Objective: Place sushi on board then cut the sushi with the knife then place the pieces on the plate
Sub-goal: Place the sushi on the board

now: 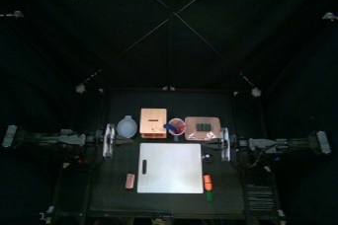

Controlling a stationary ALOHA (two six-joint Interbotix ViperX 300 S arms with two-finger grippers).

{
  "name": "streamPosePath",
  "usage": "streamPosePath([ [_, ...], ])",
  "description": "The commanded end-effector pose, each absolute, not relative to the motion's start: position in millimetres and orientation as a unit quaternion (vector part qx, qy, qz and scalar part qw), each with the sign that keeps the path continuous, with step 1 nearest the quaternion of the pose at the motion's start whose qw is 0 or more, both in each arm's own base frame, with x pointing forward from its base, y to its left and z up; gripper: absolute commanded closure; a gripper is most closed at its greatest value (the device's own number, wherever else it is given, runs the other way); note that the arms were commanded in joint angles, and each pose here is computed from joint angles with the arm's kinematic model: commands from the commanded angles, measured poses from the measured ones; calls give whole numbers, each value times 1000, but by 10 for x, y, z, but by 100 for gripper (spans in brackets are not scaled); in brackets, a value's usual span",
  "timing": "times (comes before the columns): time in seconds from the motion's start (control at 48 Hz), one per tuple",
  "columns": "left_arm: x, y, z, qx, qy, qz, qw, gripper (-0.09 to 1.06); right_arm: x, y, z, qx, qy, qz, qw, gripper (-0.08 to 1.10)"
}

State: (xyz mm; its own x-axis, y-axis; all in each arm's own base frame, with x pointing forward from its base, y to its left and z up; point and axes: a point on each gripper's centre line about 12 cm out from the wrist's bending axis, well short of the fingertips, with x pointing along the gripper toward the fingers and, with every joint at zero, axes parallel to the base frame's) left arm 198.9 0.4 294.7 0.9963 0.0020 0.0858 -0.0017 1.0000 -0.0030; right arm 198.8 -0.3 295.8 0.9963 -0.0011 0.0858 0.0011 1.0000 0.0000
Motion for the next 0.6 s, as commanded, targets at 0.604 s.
streamPosePath([
  [0.604, 2568, -1, 2623, 2, 47, -1, 999, 100, 2164, -667, 2360, 114, 282, -153, 940, 76],
])
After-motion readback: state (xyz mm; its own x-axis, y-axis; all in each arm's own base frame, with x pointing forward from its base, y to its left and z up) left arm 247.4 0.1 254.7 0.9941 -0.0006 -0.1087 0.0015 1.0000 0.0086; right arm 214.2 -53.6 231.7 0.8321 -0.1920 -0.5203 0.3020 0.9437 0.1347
